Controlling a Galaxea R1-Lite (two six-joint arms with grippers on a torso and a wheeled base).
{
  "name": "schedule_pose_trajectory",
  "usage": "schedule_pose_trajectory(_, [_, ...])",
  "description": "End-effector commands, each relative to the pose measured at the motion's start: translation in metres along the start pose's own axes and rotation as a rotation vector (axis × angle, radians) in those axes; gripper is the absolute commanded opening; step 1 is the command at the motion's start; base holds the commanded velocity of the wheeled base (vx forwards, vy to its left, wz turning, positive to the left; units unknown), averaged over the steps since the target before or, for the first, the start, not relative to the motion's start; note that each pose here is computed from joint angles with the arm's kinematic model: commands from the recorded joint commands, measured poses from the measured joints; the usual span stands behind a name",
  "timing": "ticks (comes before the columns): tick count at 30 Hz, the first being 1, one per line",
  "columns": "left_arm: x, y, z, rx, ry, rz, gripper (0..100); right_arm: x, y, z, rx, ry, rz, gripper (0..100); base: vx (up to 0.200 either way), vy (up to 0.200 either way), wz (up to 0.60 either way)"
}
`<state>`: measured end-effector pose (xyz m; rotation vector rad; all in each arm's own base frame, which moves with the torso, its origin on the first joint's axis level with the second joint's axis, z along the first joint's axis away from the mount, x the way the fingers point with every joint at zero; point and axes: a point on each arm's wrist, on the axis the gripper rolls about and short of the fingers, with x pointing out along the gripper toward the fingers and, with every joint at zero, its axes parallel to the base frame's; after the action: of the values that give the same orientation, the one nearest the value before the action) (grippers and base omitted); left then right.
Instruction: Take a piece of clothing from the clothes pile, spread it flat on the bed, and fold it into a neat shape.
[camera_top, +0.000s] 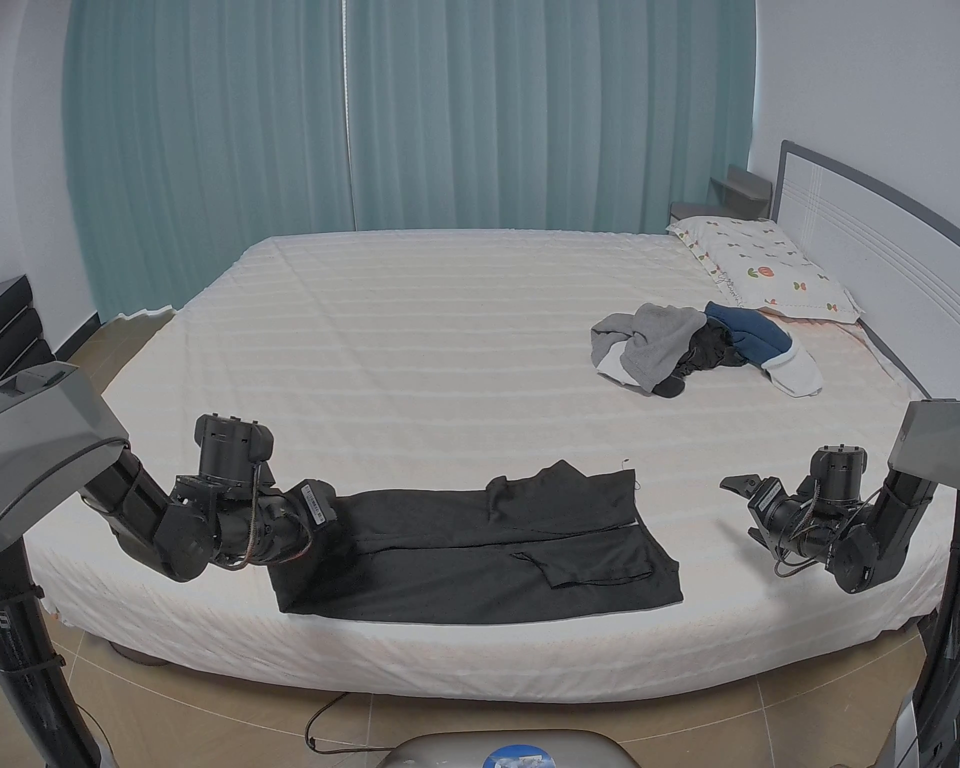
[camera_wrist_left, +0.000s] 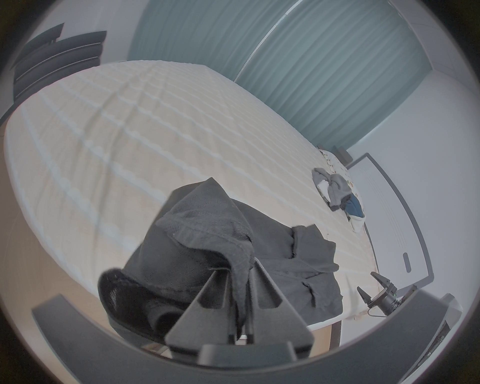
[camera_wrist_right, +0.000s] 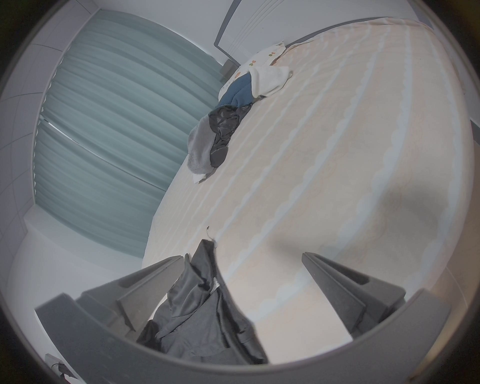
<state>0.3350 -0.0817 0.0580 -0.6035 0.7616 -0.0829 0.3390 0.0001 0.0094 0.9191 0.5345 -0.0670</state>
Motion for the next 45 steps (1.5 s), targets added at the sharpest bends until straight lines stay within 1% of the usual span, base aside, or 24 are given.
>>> schedule_pose_trajectory(1, [-0.002,-0.022,0.003,0.03,-0.012,-0.022,0,0.0,0.0,-0.001,-0.001,0.004,-0.001,100,0.0,-0.2,0.0])
schedule_pose_trajectory(4, [-0.002,-0.028,0.003,0.039,-0.006,-0.011,0,0.001,0.0,-0.002,-0.002,0.007,0.0,100,0.0,-0.2,0.0])
schedule_pose_trajectory(5, [-0.001,-0.034,0.001,0.046,-0.001,-0.011,0,0.001,0.0,-0.004,-0.003,0.013,-0.002,100,0.0,-0.2,0.0])
schedule_pose_trajectory(7, [-0.001,-0.038,-0.001,0.053,0.003,-0.016,0,0.001,0.0,-0.005,-0.003,0.017,-0.004,100,0.0,-0.2,0.0])
schedule_pose_trajectory(8, [0.0,-0.043,-0.004,0.064,0.017,-0.024,0,0.001,0.0,-0.006,-0.004,0.02,-0.004,100,0.0,-0.2,0.0])
schedule_pose_trajectory(9, [0.0,-0.043,-0.004,0.064,0.017,-0.024,0,0.001,0.0,-0.006,-0.004,0.02,-0.004,100,0.0,-0.2,0.0])
schedule_pose_trajectory(10, [0.001,-0.051,-0.006,0.076,0.032,-0.029,0,0.0,0.0,-0.007,-0.004,0.021,-0.005,100,0.0,-0.2,0.0])
schedule_pose_trajectory(12, [0.002,-0.056,-0.008,0.084,0.048,-0.028,0,0.0,0.0,-0.007,-0.004,0.021,-0.005,100,0.0,-0.2,0.0])
schedule_pose_trajectory(13, [0.003,-0.065,-0.006,0.093,0.064,-0.027,0,0.0,0.0,-0.007,-0.004,0.021,-0.005,100,0.0,-0.2,0.0])
schedule_pose_trajectory(15, [0.002,-0.069,-0.005,0.096,0.069,-0.028,0,0.0,0.0,-0.007,-0.004,0.021,-0.005,100,0.0,-0.2,0.0])
schedule_pose_trajectory(17, [0.003,-0.081,-0.004,0.108,0.089,-0.032,0,0.0,-0.001,-0.007,-0.005,0.022,-0.006,100,0.0,-0.2,0.0])
schedule_pose_trajectory(20, [0.009,-0.093,-0.01,0.13,0.109,-0.036,0,0.0,0.0,-0.007,-0.005,0.022,-0.006,100,0.0,-0.2,0.0])
schedule_pose_trajectory(24, [0.026,-0.105,-0.019,0.155,0.107,-0.005,0,0.0,0.0,-0.007,-0.007,0.022,-0.006,100,0.0,-0.2,0.0])
schedule_pose_trajectory(28, [0.043,-0.109,-0.027,0.17,0.116,0.025,0,0.0,0.0,-0.007,-0.008,0.022,-0.005,100,0.0,0.0,0.0])
schedule_pose_trajectory(29, [0.047,-0.111,-0.031,0.177,0.131,0.032,0,0.0,0.0,-0.007,-0.008,0.022,-0.005,100,0.0,0.0,0.0])
schedule_pose_trajectory(33, [0.054,-0.115,-0.039,0.184,0.145,0.032,0,0.0,0.0,-0.008,-0.009,0.025,-0.004,100,0.0,0.0,0.0])
schedule_pose_trajectory(34, [0.056,-0.12,-0.041,0.173,0.138,0.033,0,0.0,0.001,-0.009,-0.009,0.027,-0.005,100,0.0,0.0,0.0])
schedule_pose_trajectory(37, [0.057,-0.123,-0.04,0.171,0.126,0.022,0,0.0,0.0,-0.009,-0.01,0.03,-0.005,100,0.0,0.0,0.0])
schedule_pose_trajectory(38, [0.057,-0.125,-0.039,0.17,0.121,0.017,100,0.0,0.0,-0.009,-0.01,0.03,-0.005,100,0.0,0.0,0.0])
schedule_pose_trajectory(40, [0.057,-0.126,-0.037,0.166,0.116,0.014,100,0.0,0.0,-0.009,-0.01,0.03,-0.005,100,0.0,0.0,0.0])
schedule_pose_trajectory(45, [0.053,-0.131,-0.035,0.091,0.107,0.004,100,0.0,0.0,-0.01,-0.011,0.031,-0.007,100,0.0,0.0,0.0])
